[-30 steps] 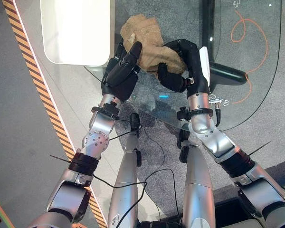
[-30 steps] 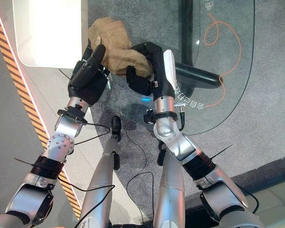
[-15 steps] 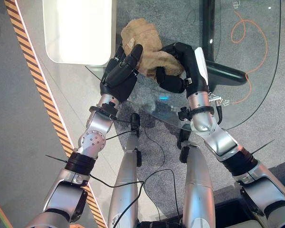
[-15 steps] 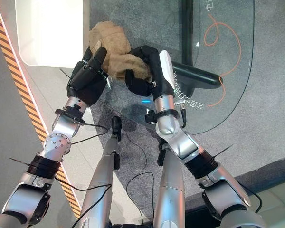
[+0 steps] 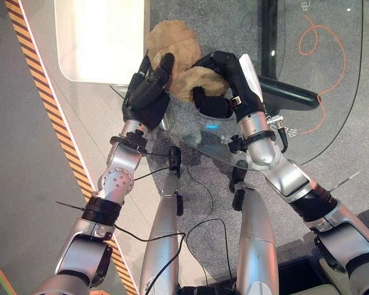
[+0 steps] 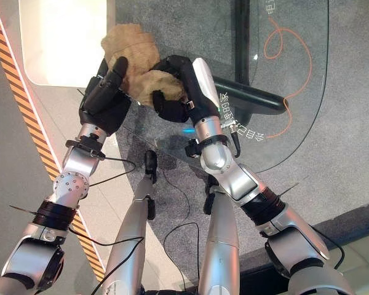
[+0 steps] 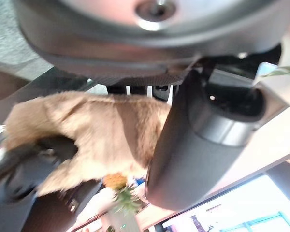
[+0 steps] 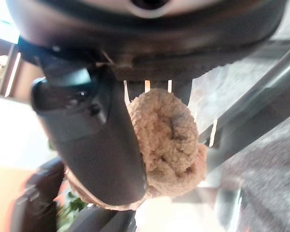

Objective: Wipe the table with a cloth and put it in the basket.

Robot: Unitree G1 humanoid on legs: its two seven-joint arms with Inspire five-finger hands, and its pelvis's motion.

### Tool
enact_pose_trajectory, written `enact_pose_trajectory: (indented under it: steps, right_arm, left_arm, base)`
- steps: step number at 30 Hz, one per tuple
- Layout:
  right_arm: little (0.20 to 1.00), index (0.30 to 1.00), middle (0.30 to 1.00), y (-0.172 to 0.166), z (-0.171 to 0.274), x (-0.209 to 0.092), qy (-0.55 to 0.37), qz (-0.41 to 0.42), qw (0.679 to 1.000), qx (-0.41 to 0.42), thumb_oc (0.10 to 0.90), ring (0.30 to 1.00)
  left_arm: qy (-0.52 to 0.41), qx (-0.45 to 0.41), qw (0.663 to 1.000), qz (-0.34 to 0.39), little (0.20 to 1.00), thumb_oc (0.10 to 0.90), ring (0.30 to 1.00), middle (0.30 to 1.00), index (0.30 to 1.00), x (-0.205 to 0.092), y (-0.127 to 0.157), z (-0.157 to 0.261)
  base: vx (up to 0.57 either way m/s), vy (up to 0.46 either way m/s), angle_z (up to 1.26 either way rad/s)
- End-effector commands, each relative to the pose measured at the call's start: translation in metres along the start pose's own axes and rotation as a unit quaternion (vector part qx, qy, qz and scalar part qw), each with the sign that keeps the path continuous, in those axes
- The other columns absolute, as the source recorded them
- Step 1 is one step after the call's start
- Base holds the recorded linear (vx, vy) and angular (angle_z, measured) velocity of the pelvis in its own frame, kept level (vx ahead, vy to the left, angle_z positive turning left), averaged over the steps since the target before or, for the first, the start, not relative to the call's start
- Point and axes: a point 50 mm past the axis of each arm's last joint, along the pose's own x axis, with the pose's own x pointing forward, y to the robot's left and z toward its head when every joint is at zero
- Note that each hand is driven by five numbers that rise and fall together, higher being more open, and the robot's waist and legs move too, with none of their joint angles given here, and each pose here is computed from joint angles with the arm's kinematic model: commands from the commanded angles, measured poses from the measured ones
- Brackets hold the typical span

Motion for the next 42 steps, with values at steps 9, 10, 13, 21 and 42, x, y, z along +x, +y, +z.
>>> enact_pose_trajectory:
  steps: [9, 10, 13, 21, 42]
  right_arm:
    - [0.2, 0.3, 0.3, -0.005, 0.067, 0.023, -0.148, 0.005, 0.989, 0.021, 0.1, 0.3]
    - [0.2, 0.3, 0.3, -0.005, 0.066, 0.022, -0.149, 0.004, 0.989, 0.021, 0.1, 0.3]
    - [0.2, 0.3, 0.3, -0.005, 0.066, 0.022, -0.15, 0.002, 0.988, 0.022, 0.1, 0.3]
    - [0.395, 0.467, 0.467, -0.005, 0.065, 0.022, -0.144, 0.002, 0.989, 0.029, 0.295, 0.467]
    - [0.9, 0.9, 0.9, -0.004, 0.063, 0.026, -0.138, -0.022, 0.989, 0.055, 0.8, 0.9]
  left_arm:
    - [-0.043, 0.012, 0.971, -0.235, 0.2, 0.1, 0.3, 0.3, 0.3, 0.025, -0.09, 0.014]
    - [-0.045, 0.012, 0.971, -0.234, 0.2, 0.1, 0.3, 0.3, 0.3, 0.024, -0.09, 0.014]
    - [-0.049, 0.01, 0.972, -0.231, 0.2, 0.1, 0.3, 0.3, 0.3, 0.025, -0.089, 0.015]
    - [-0.077, 0.006, 0.974, -0.214, 0.2, 0.1, 0.3, 0.3, 0.3, 0.025, -0.088, 0.02]
    - [-0.31, 0.038, 0.95, -0.028, 0.2, 0.1, 0.3, 0.3, 0.3, 0.013, -0.071, 0.066]
  base:
    - [0.0, 0.0, 0.0]
    - [0.0, 0.0, 0.0]
    - [0.0, 0.0, 0.0]
    - [0.0, 0.0, 0.0]
    - [0.0, 0.0, 0.0]
